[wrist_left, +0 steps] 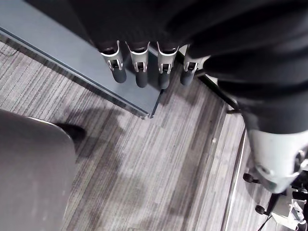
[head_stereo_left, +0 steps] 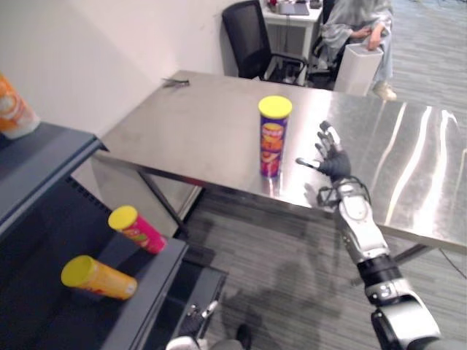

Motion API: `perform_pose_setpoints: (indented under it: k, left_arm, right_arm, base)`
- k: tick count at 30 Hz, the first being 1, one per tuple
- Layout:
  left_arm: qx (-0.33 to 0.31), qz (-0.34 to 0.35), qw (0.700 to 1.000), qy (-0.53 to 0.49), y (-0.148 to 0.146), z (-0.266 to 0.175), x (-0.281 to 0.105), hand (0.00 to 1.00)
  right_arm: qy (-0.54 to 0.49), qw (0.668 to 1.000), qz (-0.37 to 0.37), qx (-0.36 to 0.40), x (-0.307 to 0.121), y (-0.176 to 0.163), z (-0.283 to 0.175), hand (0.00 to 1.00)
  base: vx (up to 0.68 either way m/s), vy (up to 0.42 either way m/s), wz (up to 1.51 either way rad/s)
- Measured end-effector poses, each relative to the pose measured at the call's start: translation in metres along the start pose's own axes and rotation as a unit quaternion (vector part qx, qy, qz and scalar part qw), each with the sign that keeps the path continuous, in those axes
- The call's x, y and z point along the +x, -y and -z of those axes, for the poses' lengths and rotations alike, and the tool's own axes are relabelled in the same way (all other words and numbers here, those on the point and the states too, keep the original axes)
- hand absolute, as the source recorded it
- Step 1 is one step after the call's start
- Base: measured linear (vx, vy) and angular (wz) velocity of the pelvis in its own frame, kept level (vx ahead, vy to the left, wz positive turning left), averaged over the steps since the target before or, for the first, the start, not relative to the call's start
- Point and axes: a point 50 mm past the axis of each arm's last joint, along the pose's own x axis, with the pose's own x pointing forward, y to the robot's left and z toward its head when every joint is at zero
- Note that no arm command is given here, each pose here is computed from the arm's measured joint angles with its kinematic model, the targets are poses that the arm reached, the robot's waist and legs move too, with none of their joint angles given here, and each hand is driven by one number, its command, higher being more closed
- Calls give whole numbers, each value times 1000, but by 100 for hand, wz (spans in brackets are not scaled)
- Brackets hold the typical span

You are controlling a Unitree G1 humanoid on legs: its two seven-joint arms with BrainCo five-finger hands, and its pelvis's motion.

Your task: Put the gum and the chips on the shelf.

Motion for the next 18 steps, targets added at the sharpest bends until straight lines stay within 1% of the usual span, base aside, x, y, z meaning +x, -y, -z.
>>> perform_pose_setpoints:
  k: [10,18]
  left_arm:
    - [-1,-1,1000,3,0,-1,0,0]
    - [-3,-3,1000,6,-2,-3,1,0]
  right_arm:
    - [-1,1000,-16,0,15,-11,-6,0]
    - [-23,999,-27,-2,28,-20,-3,0]
  base:
    - [7,0,0]
    - [25,0,1]
